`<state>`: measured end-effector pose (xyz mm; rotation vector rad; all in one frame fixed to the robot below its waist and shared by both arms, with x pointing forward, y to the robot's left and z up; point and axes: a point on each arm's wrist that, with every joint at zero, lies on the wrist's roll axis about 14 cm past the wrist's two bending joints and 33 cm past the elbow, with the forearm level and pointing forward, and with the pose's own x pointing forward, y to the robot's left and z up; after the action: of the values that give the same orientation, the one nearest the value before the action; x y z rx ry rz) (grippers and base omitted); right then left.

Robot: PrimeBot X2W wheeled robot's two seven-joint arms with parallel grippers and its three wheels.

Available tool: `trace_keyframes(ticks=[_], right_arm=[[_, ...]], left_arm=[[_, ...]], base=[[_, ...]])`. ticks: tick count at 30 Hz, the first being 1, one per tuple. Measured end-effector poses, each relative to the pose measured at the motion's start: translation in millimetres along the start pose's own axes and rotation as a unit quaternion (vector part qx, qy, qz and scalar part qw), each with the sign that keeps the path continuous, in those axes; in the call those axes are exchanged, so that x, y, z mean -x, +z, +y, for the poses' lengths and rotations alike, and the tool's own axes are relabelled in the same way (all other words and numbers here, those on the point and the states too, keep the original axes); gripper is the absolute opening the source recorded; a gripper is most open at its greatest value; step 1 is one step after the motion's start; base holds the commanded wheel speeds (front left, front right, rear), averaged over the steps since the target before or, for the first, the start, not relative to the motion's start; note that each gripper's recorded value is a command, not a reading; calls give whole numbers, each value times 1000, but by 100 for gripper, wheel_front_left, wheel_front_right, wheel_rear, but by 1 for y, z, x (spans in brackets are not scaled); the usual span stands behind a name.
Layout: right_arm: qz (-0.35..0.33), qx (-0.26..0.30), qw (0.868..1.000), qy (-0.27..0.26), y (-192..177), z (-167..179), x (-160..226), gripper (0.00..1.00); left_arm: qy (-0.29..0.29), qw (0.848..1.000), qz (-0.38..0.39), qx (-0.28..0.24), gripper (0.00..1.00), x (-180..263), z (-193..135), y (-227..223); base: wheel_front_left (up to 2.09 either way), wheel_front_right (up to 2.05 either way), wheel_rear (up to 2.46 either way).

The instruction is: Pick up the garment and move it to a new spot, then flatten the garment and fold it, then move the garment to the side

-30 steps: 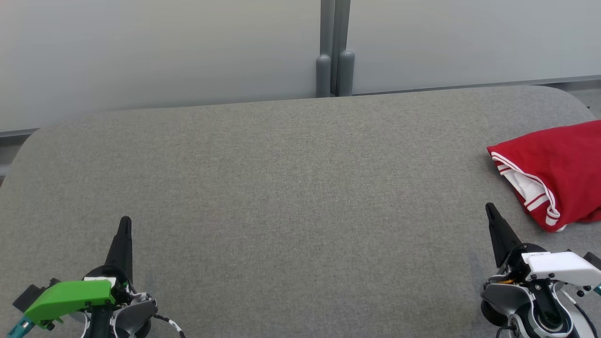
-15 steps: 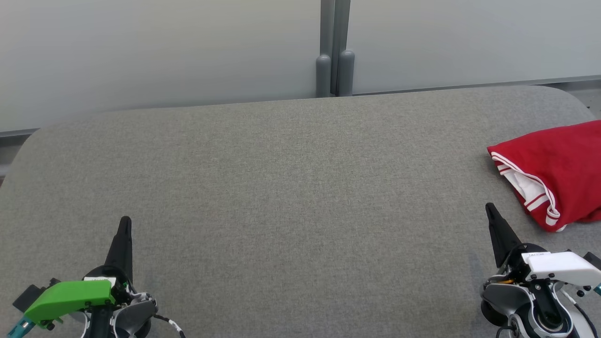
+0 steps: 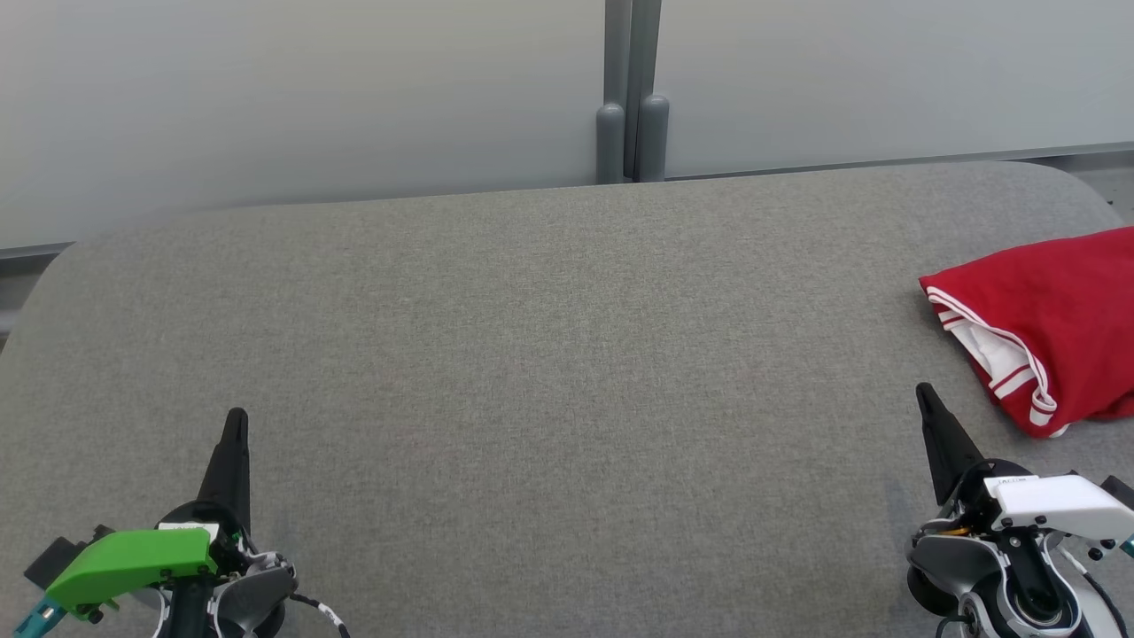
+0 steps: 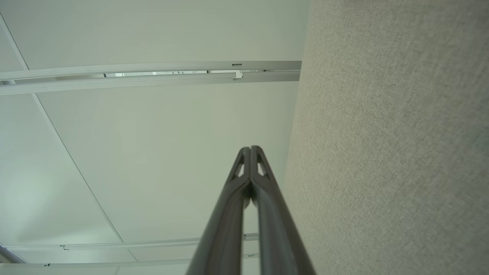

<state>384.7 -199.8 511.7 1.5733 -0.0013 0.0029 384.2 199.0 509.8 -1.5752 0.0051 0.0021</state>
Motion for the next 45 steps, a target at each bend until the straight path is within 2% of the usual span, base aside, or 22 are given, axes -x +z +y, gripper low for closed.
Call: trace_keyframes(ticks=[45], right_arm=[[0,0,1000,0,0,0,0,0]], left_arm=[[0,1000,0,0,0,0,0,0]], base=[[0,0,0]])
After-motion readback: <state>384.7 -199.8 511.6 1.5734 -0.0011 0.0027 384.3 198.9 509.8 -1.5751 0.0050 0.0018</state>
